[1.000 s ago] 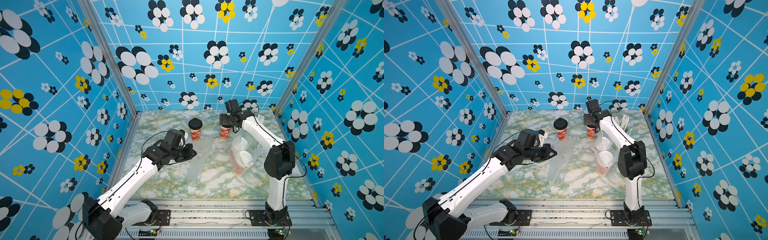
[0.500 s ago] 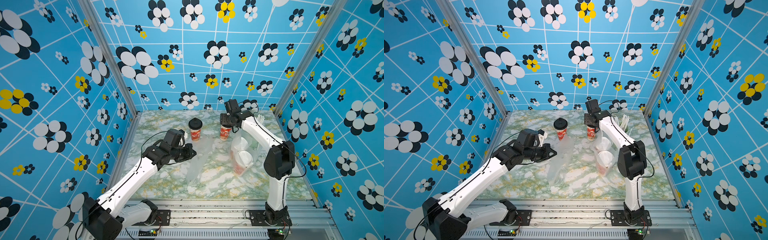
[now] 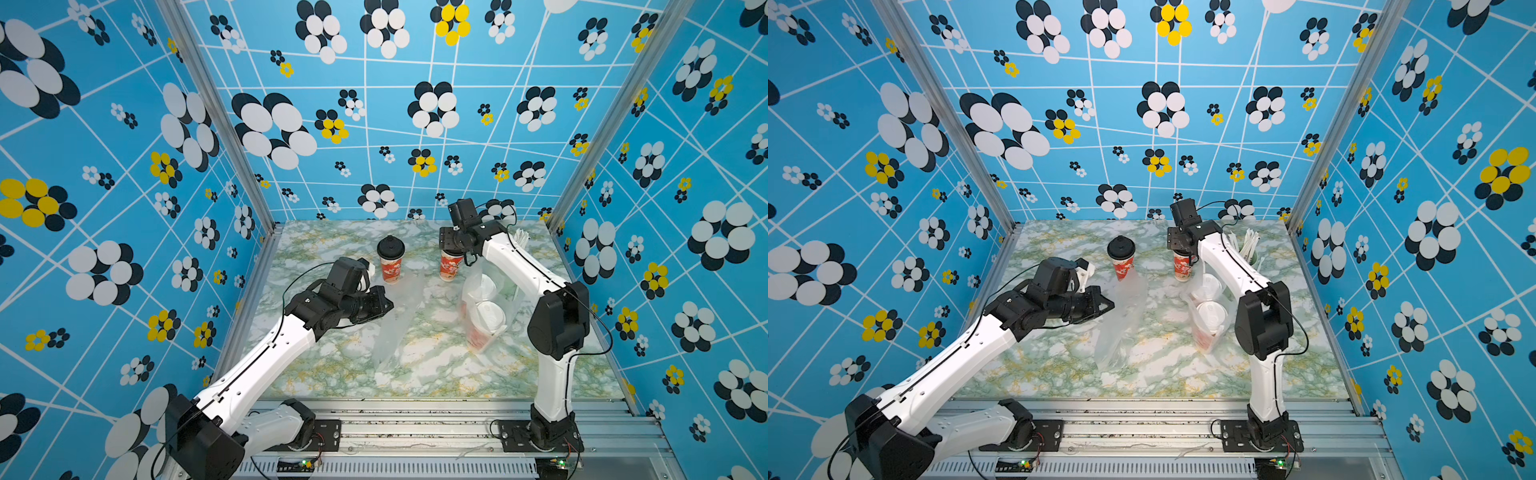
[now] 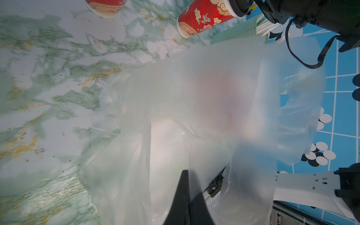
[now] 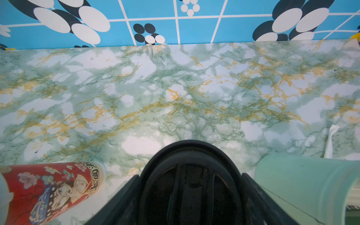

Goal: Pack milk tea into plastic carrier bags
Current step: Move the milk tea cup to the center of the board.

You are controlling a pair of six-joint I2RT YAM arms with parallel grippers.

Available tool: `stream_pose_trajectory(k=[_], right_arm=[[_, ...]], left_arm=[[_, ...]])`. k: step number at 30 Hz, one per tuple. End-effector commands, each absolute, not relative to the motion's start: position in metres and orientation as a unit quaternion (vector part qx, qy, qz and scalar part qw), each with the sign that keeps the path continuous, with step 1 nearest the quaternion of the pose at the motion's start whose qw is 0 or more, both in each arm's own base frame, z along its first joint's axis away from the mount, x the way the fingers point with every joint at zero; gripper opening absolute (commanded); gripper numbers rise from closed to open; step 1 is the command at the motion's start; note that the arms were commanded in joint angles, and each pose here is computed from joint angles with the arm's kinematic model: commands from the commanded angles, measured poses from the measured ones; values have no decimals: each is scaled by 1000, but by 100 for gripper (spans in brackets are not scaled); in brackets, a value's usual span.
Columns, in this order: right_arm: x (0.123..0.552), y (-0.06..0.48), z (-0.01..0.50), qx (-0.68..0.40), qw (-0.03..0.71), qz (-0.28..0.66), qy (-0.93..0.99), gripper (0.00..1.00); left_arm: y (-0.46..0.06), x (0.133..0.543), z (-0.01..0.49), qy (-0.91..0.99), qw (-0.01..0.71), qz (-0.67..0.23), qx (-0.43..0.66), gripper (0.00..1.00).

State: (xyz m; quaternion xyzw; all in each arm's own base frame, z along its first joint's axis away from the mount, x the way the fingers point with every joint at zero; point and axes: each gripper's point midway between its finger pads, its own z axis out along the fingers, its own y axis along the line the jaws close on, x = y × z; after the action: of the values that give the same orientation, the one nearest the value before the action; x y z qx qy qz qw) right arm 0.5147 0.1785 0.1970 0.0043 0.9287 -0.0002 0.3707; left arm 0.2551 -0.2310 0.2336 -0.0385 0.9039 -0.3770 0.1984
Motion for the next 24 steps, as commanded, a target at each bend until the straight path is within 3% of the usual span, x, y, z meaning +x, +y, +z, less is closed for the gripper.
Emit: stream_pose_trajectory(k=[1, 24], right_arm=[[497, 176, 156, -17, 310, -28, 950, 82], [488, 161, 150, -32, 295, -89, 951, 79]], left_arm=[[-230, 254, 233, 901, 197, -384, -40, 0], [-230, 254, 230, 902, 192, -384, -42, 0]])
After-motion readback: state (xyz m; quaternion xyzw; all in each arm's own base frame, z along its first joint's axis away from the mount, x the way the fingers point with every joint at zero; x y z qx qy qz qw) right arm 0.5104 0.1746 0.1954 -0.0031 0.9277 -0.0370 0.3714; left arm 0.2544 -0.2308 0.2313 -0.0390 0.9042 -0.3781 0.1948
